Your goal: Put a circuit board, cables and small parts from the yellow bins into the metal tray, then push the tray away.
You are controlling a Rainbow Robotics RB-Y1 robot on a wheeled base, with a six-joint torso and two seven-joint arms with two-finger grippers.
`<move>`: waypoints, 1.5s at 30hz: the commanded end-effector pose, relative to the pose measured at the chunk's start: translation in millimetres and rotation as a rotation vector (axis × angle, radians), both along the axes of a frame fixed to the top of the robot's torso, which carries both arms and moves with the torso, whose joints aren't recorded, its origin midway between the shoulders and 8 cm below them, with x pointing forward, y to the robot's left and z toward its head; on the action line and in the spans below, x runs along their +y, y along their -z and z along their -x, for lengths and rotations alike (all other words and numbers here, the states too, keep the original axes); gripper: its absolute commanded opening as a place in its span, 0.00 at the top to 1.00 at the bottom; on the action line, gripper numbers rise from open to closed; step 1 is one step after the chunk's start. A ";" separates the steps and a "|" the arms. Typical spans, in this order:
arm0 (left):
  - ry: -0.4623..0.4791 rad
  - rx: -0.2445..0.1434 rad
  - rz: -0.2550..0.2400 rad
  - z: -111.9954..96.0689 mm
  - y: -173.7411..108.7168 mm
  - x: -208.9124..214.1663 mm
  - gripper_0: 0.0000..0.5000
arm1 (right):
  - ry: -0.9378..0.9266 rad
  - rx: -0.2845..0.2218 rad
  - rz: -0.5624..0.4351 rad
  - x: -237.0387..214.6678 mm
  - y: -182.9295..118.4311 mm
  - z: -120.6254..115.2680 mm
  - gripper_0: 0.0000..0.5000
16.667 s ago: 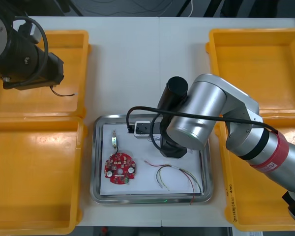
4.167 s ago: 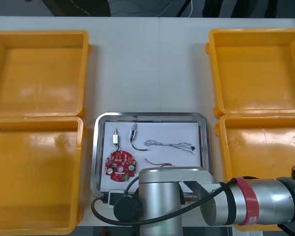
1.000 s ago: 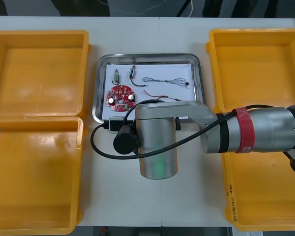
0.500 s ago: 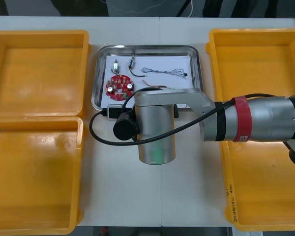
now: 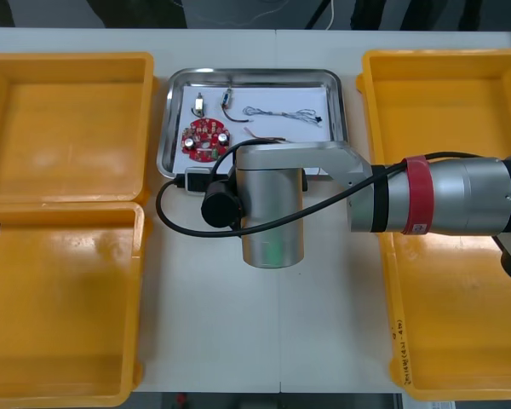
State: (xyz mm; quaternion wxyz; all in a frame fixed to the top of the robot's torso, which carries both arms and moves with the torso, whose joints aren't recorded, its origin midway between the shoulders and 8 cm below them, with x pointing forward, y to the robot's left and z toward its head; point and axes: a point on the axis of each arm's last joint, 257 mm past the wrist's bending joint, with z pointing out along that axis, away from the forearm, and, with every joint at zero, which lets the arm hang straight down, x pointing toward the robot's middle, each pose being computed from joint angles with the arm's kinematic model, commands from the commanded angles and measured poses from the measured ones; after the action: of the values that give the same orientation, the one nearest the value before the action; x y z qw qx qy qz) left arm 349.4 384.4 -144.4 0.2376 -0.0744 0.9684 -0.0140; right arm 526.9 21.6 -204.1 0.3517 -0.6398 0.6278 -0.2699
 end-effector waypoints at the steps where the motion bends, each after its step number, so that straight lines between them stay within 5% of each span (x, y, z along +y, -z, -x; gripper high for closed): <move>1: 0.061 -0.020 -0.105 3.3 -15.0 16.0 0.00 | -0.033 -0.076 -0.020 6.3 -32.7 -22.7 0.91; 45: 0.061 -0.020 -0.105 3.3 -15.0 16.0 0.00 | -0.104 -0.114 -0.037 9.1 -37.6 -49.7 0.91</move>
State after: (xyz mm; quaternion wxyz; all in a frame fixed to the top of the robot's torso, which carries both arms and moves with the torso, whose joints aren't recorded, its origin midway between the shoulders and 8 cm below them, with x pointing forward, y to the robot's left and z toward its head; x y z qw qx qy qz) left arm 349.4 384.4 -144.4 0.2376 -0.0744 0.9684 -0.0140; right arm 563.7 30.4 -192.5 0.3987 -0.6397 0.6082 -0.2487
